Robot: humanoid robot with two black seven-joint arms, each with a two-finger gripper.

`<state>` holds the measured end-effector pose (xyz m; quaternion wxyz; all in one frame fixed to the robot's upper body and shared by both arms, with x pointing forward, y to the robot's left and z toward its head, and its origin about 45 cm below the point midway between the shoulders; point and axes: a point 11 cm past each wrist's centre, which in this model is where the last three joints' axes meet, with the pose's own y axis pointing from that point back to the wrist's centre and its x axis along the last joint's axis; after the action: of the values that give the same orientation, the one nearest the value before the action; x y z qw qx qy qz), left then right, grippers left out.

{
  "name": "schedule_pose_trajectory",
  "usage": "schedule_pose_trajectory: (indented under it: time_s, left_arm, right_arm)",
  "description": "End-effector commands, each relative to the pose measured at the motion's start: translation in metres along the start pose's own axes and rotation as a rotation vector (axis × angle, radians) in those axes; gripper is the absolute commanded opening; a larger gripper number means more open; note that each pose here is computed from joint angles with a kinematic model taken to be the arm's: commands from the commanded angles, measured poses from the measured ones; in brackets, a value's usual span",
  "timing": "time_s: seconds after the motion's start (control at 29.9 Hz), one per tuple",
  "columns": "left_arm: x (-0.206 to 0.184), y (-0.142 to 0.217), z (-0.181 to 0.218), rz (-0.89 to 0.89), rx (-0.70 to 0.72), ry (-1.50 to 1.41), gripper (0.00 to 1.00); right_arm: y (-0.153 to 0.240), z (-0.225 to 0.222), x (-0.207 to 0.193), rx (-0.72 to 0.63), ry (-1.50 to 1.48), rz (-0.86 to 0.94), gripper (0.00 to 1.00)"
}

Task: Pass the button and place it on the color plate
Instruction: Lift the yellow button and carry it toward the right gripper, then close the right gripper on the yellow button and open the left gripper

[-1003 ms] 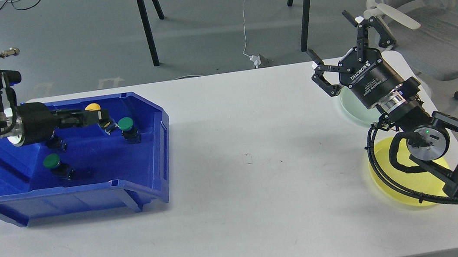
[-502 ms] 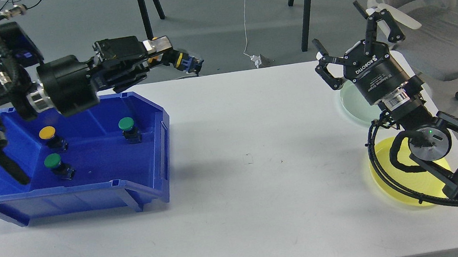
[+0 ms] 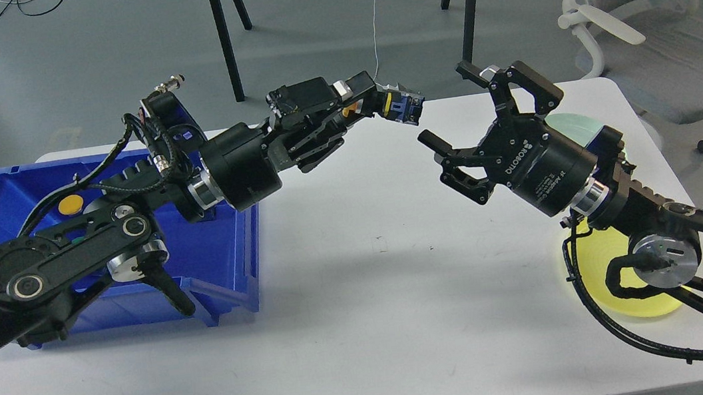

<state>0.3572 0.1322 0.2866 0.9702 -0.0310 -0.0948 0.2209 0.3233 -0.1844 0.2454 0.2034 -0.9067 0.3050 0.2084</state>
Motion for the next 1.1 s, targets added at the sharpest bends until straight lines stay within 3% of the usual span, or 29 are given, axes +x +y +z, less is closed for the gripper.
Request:
schedule_pose_trajectory:
  time_s: [0.0,0.84,1.07]
  left_arm:
    - [0.001,0.001,0.000,0.003,0.002,-0.001,0.15]
    - [-0.001,0.002,-0.009,0.011,0.013,0.014,0.15]
    - [-0.001,0.002,-0.009,0.009,0.014,0.015,0.15]
  right_arm:
    - [-0.001,0.016,-0.011,0.016,-0.092,-0.021,0.94]
    - [-0.016,0.011,-0.015,0.086,-0.149,0.003,0.76]
    - [-0.016,0.011,-0.015,0.086,-0.149,0.003,0.59]
